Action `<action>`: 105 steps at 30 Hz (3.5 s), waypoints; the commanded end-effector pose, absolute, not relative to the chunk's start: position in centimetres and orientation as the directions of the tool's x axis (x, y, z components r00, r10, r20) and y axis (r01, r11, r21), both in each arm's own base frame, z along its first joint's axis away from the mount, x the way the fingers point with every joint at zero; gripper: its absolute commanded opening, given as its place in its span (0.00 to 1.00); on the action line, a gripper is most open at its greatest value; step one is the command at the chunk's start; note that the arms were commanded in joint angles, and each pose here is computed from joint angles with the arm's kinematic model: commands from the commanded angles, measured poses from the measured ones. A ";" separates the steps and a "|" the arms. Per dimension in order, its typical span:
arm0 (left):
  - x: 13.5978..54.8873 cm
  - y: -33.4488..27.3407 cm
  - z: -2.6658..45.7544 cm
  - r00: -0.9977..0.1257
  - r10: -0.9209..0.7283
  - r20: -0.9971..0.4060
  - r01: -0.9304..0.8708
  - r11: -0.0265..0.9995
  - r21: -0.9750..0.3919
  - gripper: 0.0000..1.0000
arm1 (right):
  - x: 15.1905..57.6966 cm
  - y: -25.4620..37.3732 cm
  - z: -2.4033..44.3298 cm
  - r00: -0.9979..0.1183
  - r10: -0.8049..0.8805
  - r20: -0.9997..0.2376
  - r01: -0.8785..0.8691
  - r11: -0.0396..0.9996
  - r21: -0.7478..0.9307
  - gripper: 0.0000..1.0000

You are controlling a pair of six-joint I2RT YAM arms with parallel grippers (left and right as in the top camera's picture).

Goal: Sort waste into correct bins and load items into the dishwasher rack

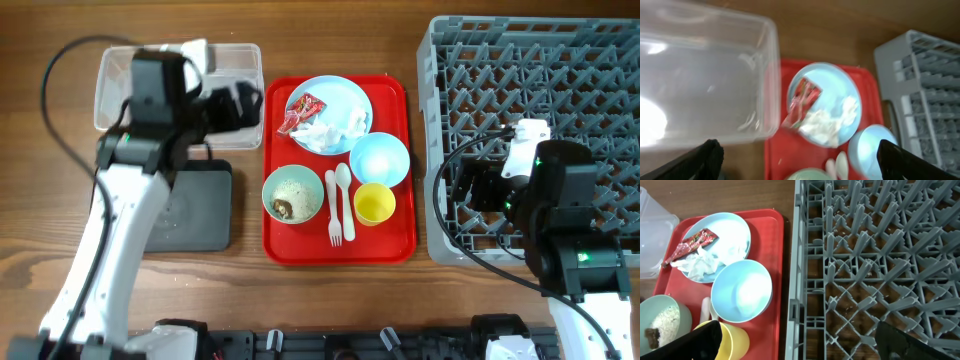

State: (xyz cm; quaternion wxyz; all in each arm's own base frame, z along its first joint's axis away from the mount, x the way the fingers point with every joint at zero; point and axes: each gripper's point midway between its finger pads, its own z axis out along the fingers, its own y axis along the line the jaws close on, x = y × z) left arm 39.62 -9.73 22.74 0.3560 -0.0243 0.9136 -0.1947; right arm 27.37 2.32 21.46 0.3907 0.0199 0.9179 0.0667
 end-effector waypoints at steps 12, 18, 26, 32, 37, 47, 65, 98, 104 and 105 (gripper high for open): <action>43.3 -24.0 13.7 -0.767 0.082 -0.637 0.327 0.903 -0.278 1.00 | 27.4 2.1 22.0 -0.689 0.081 -0.720 -0.009 0.993 0.120 1.00; 42.2 -25.6 8.1 -0.798 0.199 -0.569 0.362 0.913 -0.188 0.99 | 27.3 2.1 22.0 -0.692 0.081 -0.718 -0.008 0.993 0.120 1.00; 41.8 -24.5 4.6 -0.828 0.233 -0.510 0.323 0.942 -0.094 0.90 | 27.3 2.1 21.9 -0.694 0.082 -0.715 -0.007 0.993 0.121 1.00; 41.7 -24.3 4.3 -0.832 0.235 -0.502 0.317 0.945 -0.082 0.23 | 27.1 2.1 21.7 -0.700 0.081 -0.709 -0.006 0.993 0.120 1.00; 41.4 -24.1 4.2 -0.839 0.239 -0.489 0.315 0.946 -0.079 0.04 | 27.1 2.1 21.7 -0.701 0.081 -0.709 -0.006 0.993 0.120 1.00; 43.0 -22.6 14.1 -0.735 0.138 -0.664 0.293 0.948 -0.127 0.04 | 27.0 1.9 21.7 -0.703 0.082 -0.706 0.000 0.993 0.115 1.00; 46.5 -4.2 19.7 -0.674 -0.161 -0.721 -0.081 0.986 -0.144 0.14 | 27.0 1.8 21.7 -0.702 0.081 -0.707 0.005 0.994 0.110 1.00; 43.8 -18.9 4.7 -0.822 0.275 -0.499 0.309 0.951 0.015 0.73 | 27.0 1.8 21.6 -0.703 0.082 -0.707 0.005 0.994 0.110 1.00; 42.9 -18.5 2.4 -0.853 0.289 -0.434 0.309 0.951 0.025 0.71 | 27.0 1.8 21.6 -0.703 0.082 -0.706 0.005 0.994 0.110 1.00; 42.8 -18.3 2.3 -0.855 0.290 -0.429 0.306 0.951 0.033 0.69 | 27.0 1.8 21.6 -0.703 0.081 -0.707 0.005 0.994 0.110 1.00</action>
